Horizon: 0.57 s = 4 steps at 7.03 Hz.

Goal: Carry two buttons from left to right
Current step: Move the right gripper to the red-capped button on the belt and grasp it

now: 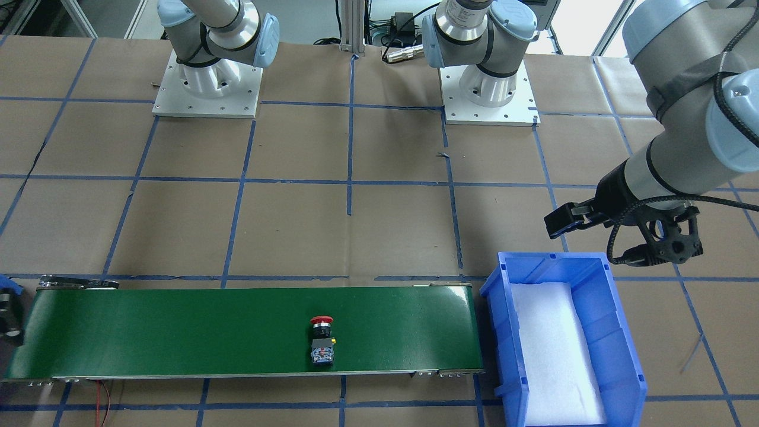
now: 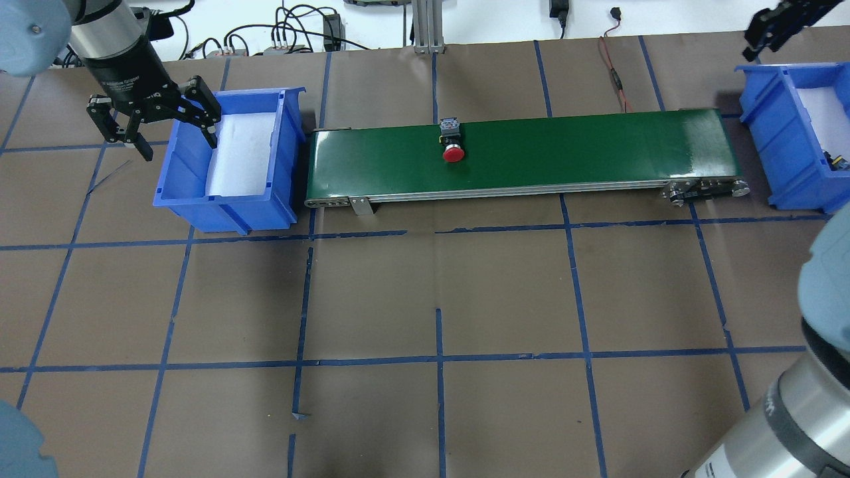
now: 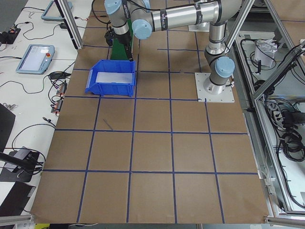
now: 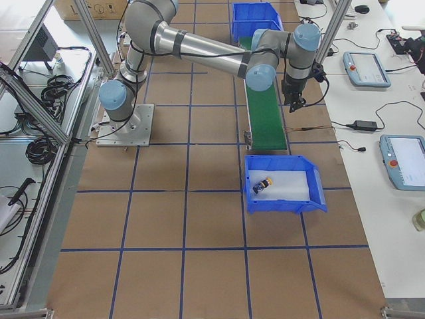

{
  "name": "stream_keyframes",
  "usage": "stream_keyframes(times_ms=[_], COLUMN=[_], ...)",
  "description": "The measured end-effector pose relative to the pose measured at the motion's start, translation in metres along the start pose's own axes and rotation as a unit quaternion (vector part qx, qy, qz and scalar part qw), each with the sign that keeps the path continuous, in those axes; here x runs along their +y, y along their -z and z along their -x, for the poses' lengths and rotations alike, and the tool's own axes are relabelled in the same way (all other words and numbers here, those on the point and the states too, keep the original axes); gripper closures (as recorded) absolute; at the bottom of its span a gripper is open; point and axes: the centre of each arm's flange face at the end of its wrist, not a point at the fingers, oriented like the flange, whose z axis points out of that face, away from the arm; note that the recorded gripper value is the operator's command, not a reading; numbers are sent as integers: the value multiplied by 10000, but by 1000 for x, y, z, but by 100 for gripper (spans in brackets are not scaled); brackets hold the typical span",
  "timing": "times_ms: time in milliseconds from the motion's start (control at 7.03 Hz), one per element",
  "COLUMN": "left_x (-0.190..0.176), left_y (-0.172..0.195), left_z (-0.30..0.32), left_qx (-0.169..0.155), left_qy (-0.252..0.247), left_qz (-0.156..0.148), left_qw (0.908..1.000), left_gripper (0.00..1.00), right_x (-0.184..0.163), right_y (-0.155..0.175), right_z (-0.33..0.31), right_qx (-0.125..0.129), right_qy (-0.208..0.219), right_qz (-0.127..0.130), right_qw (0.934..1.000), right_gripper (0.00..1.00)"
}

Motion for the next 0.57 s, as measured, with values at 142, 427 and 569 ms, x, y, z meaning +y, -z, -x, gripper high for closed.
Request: stream_keyframes(times_ms=[142, 427, 569], left_x=[-1, -2, -2], left_y=[0, -1, -3], left_z=[1, 6, 10], left_qx=[5, 25, 40], left_qy=[9, 50, 78], left_qz=[4, 21, 46], left_qw=[10000, 10000, 10000], left_gripper=[0, 0, 0], right_x=[-14, -25, -31], right_y=[-13, -43, -58], right_z=[57, 141, 174], right_qx=[-221, -547, -712], right_qy=[-343, -968, -1256], right_qz=[29, 211, 261], right_qw=[9992, 9936, 9892], right_gripper=[50, 40, 29])
